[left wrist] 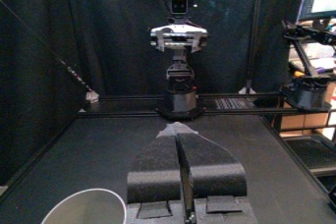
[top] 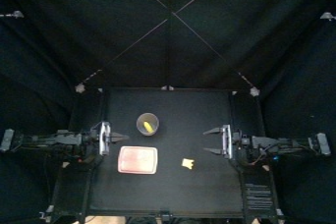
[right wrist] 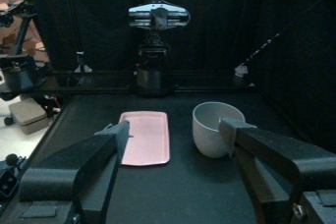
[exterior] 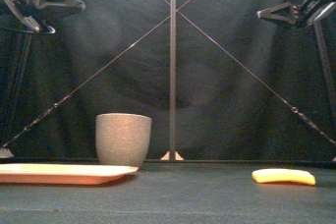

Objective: Pick the corn then place it in the grey bowl
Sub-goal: Drop corn in the grey bowl and return to neutral

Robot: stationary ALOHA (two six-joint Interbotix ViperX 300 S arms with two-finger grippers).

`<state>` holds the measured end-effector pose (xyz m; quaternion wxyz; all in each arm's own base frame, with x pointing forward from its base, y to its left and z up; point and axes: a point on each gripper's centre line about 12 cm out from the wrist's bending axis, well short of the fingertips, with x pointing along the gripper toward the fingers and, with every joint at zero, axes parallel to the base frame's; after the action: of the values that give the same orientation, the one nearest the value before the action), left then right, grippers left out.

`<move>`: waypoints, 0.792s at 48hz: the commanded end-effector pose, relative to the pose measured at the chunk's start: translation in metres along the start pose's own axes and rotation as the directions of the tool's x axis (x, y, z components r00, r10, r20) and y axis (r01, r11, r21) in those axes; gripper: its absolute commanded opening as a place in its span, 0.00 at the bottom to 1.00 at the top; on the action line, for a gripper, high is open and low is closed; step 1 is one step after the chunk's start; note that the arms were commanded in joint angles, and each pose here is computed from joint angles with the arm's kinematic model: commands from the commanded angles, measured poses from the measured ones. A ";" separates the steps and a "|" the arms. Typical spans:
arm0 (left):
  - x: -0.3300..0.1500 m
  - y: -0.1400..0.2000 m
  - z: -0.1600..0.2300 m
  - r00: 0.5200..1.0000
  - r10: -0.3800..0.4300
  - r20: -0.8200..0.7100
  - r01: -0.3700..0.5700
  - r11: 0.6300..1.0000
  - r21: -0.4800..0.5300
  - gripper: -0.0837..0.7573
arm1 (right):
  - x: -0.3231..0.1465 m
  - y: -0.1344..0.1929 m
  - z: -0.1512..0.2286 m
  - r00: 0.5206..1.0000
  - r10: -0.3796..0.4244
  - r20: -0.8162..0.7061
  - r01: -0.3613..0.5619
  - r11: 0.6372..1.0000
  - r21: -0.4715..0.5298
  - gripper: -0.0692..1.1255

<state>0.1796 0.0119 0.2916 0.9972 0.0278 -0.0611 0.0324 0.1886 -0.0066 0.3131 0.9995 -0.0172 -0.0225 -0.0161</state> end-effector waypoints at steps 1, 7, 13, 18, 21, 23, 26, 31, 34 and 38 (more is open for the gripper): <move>0.003 0.001 0.014 0.999 0.002 0.040 -0.002 1.000 0.004 0.06 | 0.001 -0.001 0.004 1.000 -0.003 0.024 0.003 1.000 -0.006 0.92; 0.003 0.001 0.014 0.999 0.002 0.038 -0.002 1.000 0.000 0.06 | 0.000 -0.002 0.001 1.000 -0.009 0.021 0.009 1.000 -0.010 0.92; 0.003 0.001 0.014 0.999 0.001 0.038 -0.001 1.000 0.003 0.06 | 0.000 -0.003 -0.003 1.000 -0.014 0.012 0.014 1.000 -0.013 0.92; 0.003 0.001 0.014 0.999 0.004 0.043 -0.004 1.000 0.005 0.06 | -0.001 -0.003 -0.005 1.000 -0.017 0.007 0.017 1.000 -0.013 0.92; 0.003 0.002 0.015 0.999 0.007 0.047 -0.007 1.000 0.004 0.06 | -0.001 -0.004 -0.004 1.000 -0.019 0.010 0.019 1.000 -0.013 0.92; 0.003 0.002 0.015 0.999 0.008 0.049 -0.009 1.000 0.006 0.06 | -0.001 -0.004 -0.003 1.000 -0.019 0.011 0.019 1.000 -0.013 0.92; 0.003 0.002 0.014 0.999 0.008 0.044 -0.009 1.000 0.006 0.06 | -0.001 -0.004 -0.004 1.000 -0.020 0.010 0.020 1.000 -0.015 0.92; 0.002 0.002 0.014 0.999 0.007 0.044 -0.007 1.000 0.006 0.06 | -0.001 -0.004 -0.006 1.000 -0.020 0.007 0.020 1.000 -0.016 0.92; 0.003 0.002 0.014 0.999 0.008 0.044 -0.008 1.000 0.001 0.06 | -0.001 -0.004 -0.007 1.000 -0.021 0.004 0.021 1.000 -0.016 0.92; 0.003 0.002 0.014 0.999 0.009 0.044 -0.009 1.000 0.001 0.06 | -0.001 -0.005 -0.008 1.000 -0.029 0.000 0.029 0.999 -0.016 0.92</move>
<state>0.1795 0.0127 0.2921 0.9970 0.0288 -0.0633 0.0345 0.1864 -0.0108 0.3013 0.9992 -0.0255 -0.0167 -0.0269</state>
